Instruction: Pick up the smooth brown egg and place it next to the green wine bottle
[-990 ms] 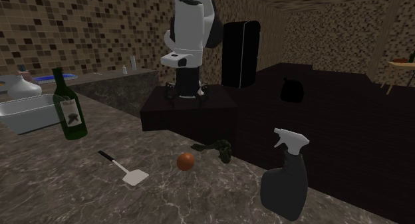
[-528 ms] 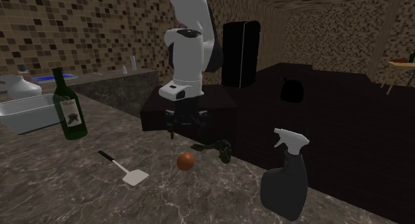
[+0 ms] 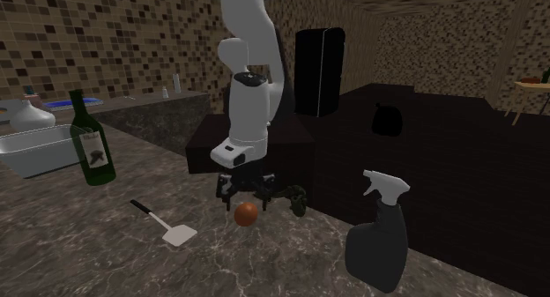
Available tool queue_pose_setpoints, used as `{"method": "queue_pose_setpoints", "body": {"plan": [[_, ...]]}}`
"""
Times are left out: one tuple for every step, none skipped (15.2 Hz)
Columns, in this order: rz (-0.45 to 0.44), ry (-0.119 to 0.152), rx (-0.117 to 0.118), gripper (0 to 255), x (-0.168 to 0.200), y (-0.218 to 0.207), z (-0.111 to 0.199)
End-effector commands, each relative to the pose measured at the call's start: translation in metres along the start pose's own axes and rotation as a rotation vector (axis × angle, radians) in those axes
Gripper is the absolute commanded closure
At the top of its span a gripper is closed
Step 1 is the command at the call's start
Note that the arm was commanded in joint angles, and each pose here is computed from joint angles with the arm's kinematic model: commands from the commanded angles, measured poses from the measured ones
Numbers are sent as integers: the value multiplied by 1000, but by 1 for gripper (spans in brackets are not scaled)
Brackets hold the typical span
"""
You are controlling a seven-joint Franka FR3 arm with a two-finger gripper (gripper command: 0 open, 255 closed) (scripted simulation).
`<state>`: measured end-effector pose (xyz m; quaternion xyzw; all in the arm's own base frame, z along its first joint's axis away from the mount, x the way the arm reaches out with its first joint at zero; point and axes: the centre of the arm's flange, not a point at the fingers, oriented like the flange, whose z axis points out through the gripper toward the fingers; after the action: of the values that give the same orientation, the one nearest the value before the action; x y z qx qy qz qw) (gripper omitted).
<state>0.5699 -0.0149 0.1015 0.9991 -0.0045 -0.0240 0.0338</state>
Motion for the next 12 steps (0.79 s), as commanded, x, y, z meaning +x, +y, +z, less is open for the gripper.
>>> {"method": "queue_pose_setpoints", "body": {"plan": [[0,0,0,0,0,1,10],[0,0,0,0,0,1,15],[0,0,0,0,0,1,24],[0,0,0,0,0,1,24],[0,0,0,0,0,1,24],[0,0,0,0,0,1,24],[0,0,0,0,0,1,24],[0,0,0,0,0,1,24],[0,0,0,0,0,1,24],[0,0,0,0,0,1,24],[0,0,0,0,0,1,24],[0,0,0,255,0,1,24]]}}
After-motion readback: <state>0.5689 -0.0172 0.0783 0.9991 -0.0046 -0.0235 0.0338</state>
